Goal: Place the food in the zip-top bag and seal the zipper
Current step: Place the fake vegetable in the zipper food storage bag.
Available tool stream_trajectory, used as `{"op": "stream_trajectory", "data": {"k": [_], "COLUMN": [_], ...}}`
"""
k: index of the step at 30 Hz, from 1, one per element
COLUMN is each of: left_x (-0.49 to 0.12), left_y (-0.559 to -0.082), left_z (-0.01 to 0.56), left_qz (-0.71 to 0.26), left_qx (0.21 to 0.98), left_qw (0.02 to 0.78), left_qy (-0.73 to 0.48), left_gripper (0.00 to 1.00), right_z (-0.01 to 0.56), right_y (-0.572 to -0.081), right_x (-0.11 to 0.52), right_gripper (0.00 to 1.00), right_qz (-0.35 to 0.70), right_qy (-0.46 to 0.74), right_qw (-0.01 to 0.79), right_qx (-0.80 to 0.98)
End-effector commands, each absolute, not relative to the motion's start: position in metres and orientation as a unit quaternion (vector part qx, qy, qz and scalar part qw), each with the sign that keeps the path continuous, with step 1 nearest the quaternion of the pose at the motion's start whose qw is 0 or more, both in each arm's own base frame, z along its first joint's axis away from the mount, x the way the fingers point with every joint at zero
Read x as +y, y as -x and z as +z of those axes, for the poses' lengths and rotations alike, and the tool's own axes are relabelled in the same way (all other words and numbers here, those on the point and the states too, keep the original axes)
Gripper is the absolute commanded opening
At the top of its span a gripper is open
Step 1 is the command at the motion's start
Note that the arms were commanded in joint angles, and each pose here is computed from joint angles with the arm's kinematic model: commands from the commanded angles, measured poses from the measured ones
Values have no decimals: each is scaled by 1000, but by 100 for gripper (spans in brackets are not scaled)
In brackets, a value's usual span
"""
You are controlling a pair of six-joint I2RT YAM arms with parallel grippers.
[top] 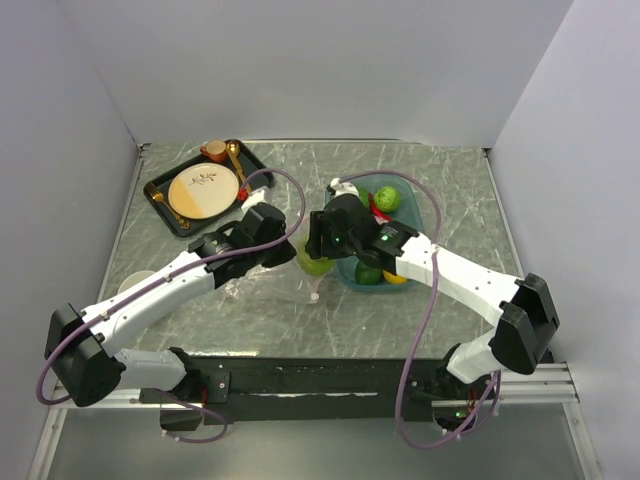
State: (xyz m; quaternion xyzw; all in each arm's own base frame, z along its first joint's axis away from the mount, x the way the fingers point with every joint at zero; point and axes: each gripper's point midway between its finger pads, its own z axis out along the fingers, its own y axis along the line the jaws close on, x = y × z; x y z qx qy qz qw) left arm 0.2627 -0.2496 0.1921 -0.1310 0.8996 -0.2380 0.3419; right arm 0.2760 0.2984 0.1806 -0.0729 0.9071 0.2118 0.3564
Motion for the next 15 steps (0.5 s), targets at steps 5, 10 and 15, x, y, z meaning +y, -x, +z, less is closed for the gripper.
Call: {"op": "stream_trajectory", "data": {"k": [5,10,15], "left_x": [-259,-258,-258], "left_y": [-269,-268,-268], "left_z": [235,233,231], "left_qz": [-289,-290,-287], "left_qx": [871,870,871], "left_qw": [374,375,373], "left_qy": [135,139,139], "left_gripper": [1,1,1], "right_z": [191,203,220], "right_y": [-286,-279,-271], "right_x": [294,301,313], "right_gripper": [58,82,91], "right_qz": [172,211,264], "right_qy": [67,84,108], "right_qw": [384,389,397], "right_qx": [905,893,872]}}
